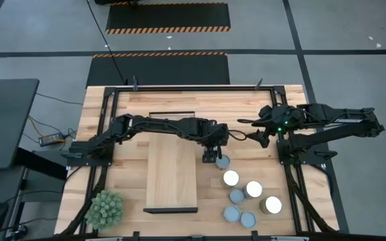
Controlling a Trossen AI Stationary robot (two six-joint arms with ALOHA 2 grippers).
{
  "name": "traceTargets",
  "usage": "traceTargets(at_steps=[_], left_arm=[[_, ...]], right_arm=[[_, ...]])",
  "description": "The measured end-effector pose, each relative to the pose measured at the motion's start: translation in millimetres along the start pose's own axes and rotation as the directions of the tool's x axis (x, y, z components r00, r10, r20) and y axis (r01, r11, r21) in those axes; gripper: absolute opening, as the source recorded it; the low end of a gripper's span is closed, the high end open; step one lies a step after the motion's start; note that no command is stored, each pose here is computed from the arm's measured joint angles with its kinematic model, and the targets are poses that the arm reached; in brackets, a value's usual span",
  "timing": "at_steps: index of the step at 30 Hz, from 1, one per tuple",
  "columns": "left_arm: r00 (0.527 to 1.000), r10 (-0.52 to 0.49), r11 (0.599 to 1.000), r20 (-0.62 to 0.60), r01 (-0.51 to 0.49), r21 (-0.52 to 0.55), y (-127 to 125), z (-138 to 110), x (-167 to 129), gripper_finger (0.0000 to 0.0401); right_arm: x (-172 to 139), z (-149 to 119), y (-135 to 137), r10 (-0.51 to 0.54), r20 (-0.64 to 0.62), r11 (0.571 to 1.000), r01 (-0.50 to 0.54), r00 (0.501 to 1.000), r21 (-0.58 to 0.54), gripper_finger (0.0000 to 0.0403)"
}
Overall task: Pick and place cans onto a shelf
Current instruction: Put the canned peas on the shelf
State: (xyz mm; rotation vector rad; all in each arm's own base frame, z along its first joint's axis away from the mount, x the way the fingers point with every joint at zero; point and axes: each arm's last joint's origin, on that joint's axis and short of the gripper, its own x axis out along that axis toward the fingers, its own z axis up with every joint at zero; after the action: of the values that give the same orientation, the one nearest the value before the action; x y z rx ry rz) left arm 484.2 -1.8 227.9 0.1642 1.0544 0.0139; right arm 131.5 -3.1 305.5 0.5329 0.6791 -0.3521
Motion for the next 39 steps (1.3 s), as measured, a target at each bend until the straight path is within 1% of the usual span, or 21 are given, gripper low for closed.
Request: traceTargets(at_steps=[6,9,12,15,18,22,25,27,29,33,39], left_arm=[[1.000,-0.008,0.997,-0.010,0.009,0.072,-6.4,-0.5,1.0,0.0317],[1.000,0.015,0.996,-0.017,-0.014,0.091,-8.8,0.2,-0.9,0.0316],[0.999,0.041,0.999,-0.009,-0.041,0.030,-6.7,2.4,-4.1,0.0316],[0.999,0.049,0.997,-0.018,-0.050,-0.053,1.7,0.8,-3.2,0.0316],[0.998,0.051,0.996,-0.023,-0.052,-0.073,6.3,-0.1,-2.7,0.0316],[0.999,-0.013,1.000,-0.040,0.013,-0.009,0.6,-1.9,-3.1,0.0315],[0.999,0.008,0.998,-0.053,-0.004,0.069,-10.5,-1.8,-4.3,0.0311],[0.998,0.037,0.991,-0.055,-0.029,0.127,-16.8,-1.4,-5.2,0.0302],[0.997,0.050,0.986,-0.055,-0.041,0.159,-21.5,-1.0,-5.7,0.0290],[0.996,0.057,0.986,-0.063,-0.046,0.160,-20.4,-2.1,-5.0,0.0257],[0.996,0.064,0.987,-0.069,-0.053,0.150,-13.3,-3.1,-4.2,0.0185]], right_arm=[[0.0,0.3,-0.4,-0.013,0.010,1.000,0.013,1.000,0.007,0.0348],[0.0,0.4,-0.5,-0.018,0.014,1.000,0.017,1.000,0.008,0.0348],[0.0,0.6,-0.4,-0.016,0.015,1.000,0.016,1.000,0.009,0.0348],[0.0,0.6,-0.4,-0.017,0.015,1.000,0.016,1.000,0.009,0.0348],[0.1,0.5,-0.4,-0.017,0.015,1.000,0.016,1.000,0.009,0.0348],[0.1,0.5,-0.4,-0.018,0.016,1.000,0.018,1.000,0.009,0.0348],[0.1,0.6,-0.5,-0.019,0.017,1.000,0.019,1.000,0.009,0.0348],[0.1,0.6,-0.5,-0.019,0.017,1.000,0.019,1.000,0.009,0.0348],[0.1,0.7,-0.5,-0.019,0.017,1.000,0.019,1.000,0.009,0.0348],[0.1,0.9,-0.4,-0.019,0.021,1.000,0.019,1.000,0.009,0.0348],[0.1,2.5,0.1,-0.026,0.046,1.000,0.026,0.999,0.013,0.0348]])
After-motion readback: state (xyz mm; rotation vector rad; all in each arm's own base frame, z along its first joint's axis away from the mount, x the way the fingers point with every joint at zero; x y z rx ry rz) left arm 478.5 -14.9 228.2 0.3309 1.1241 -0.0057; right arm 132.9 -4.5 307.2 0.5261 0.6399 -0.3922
